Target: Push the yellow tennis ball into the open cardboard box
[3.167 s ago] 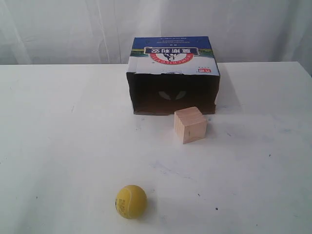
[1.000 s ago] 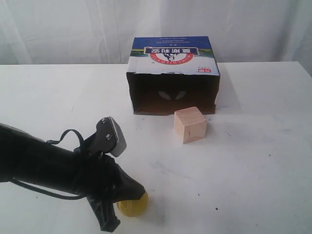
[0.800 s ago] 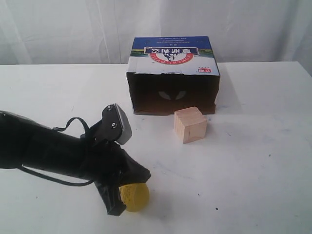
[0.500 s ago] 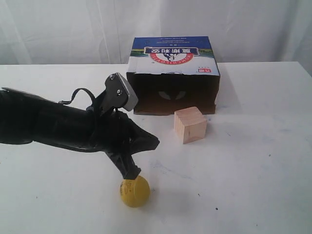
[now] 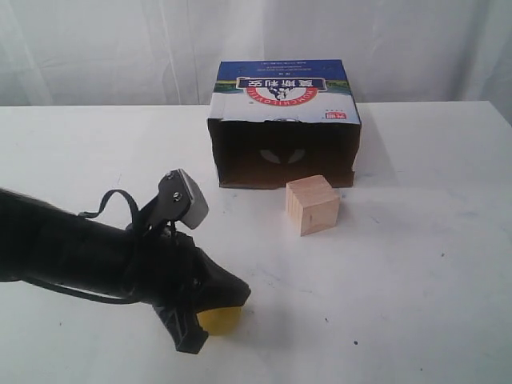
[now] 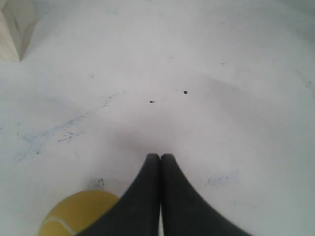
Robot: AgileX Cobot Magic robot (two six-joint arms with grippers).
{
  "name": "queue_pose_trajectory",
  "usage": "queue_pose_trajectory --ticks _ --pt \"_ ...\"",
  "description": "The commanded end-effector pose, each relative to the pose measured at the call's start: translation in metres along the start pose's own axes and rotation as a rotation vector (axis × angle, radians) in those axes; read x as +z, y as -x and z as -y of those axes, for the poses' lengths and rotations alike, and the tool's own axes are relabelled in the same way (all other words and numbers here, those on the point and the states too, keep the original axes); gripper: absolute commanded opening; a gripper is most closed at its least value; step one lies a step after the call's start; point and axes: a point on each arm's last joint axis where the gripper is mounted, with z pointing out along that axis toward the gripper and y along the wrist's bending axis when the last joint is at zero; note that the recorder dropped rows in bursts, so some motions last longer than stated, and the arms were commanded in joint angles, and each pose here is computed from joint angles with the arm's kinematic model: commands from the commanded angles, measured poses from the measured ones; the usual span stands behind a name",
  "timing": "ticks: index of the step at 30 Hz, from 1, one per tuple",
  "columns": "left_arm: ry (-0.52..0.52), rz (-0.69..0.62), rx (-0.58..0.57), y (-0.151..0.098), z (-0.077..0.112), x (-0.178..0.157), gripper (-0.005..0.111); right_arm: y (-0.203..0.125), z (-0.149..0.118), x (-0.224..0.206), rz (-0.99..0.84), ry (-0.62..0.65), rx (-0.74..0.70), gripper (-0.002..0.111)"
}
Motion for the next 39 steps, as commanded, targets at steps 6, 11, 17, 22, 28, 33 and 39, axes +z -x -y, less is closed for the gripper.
queue_pose_trajectory --ticks 6,11,17,22,28,33,39 --pt "0.074 -0.012 -0.033 -0.020 -0.003 -0.018 0.000 -0.001 0.000 0.000 0.011 -0.002 0.005 0.000" --pt "0.113 -0.017 0.007 -0.026 -0.011 -0.011 0.000 -0.001 0.000 0.000 0.011 -0.002 0.005 0.000" --pt "0.104 -0.058 0.005 -0.034 -0.019 0.000 0.000 -0.001 0.000 0.000 0.011 -0.002 0.005 0.000" --pt "0.105 -0.064 0.007 -0.033 -0.024 0.006 0.000 -0.001 0.000 0.000 0.011 -0.007 -0.033 0.000" --pt "0.113 -0.043 0.031 -0.024 -0.029 0.008 0.000 0.000 0.002 0.000 0.011 -0.022 -0.109 0.000" --pt "0.115 -0.037 0.042 -0.021 -0.030 0.008 0.000 0.000 0.002 0.000 0.011 -0.022 -0.109 0.000" --pt "0.111 -0.029 0.053 -0.019 -0.031 0.008 0.000 -0.001 0.002 0.000 0.011 -0.020 -0.101 0.000"
